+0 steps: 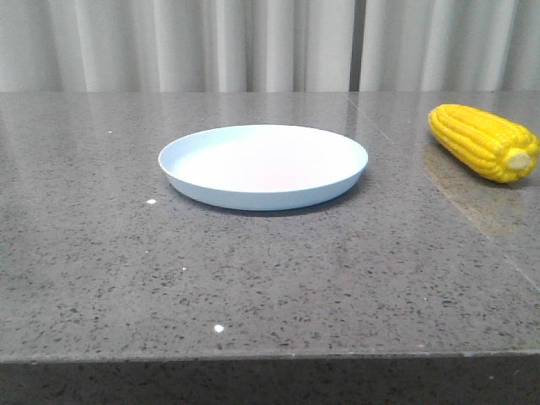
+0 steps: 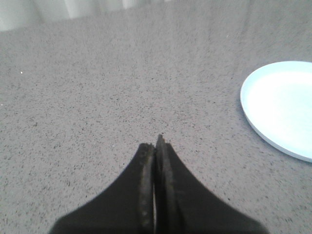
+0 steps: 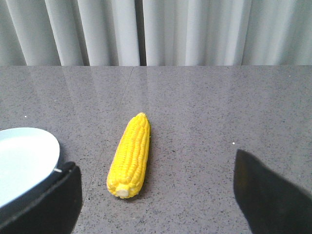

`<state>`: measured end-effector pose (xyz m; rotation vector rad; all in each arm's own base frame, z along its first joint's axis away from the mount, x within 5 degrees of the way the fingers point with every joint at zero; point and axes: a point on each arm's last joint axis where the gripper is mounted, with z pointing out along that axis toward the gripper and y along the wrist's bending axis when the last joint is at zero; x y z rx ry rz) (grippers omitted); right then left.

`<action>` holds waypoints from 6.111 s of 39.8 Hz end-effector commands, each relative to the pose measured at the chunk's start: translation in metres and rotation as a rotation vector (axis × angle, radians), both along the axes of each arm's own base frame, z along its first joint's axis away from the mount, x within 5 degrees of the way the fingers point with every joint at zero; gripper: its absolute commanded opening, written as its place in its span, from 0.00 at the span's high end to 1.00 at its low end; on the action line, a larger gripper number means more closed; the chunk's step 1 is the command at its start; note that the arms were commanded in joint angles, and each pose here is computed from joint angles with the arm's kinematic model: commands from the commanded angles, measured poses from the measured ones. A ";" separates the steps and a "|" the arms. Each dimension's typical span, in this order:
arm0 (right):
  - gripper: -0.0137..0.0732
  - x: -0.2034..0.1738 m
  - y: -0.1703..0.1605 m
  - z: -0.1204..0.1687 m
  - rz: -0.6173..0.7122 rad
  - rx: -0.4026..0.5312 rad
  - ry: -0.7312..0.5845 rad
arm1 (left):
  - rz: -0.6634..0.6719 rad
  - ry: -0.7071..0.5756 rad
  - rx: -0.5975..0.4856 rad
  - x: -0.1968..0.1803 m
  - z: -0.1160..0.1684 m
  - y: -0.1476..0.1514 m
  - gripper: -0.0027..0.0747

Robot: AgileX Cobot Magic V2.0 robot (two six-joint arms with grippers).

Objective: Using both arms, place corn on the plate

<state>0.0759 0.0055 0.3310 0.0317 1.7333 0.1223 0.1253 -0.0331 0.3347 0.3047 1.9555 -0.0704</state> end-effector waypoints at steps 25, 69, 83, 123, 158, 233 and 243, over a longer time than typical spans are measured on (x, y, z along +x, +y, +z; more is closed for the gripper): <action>0.09 0.001 -0.001 0.019 -0.011 -0.013 -0.114 | -0.041 -0.341 -0.219 -0.086 -0.028 0.026 0.99; 0.09 0.230 0.027 0.008 0.086 -0.001 0.574 | -0.041 -0.341 -0.219 -0.086 -0.028 0.026 0.99; 0.09 0.289 0.037 -0.029 0.117 0.040 0.816 | -0.041 -0.341 -0.219 -0.086 -0.028 0.026 0.99; 0.69 0.251 0.089 0.035 0.147 0.118 0.784 | -0.041 -0.341 -0.219 -0.086 -0.028 0.026 0.99; 0.69 0.259 0.235 -0.012 0.213 0.113 0.918 | -0.041 -0.341 -0.219 -0.086 -0.028 0.026 0.99; 0.92 0.112 0.021 0.052 0.122 -0.049 0.426 | -0.041 -0.341 -0.219 -0.086 -0.028 0.026 0.99; 0.92 0.045 0.014 0.011 0.117 -0.052 0.155 | -0.041 -0.341 -0.219 -0.086 -0.028 0.026 0.99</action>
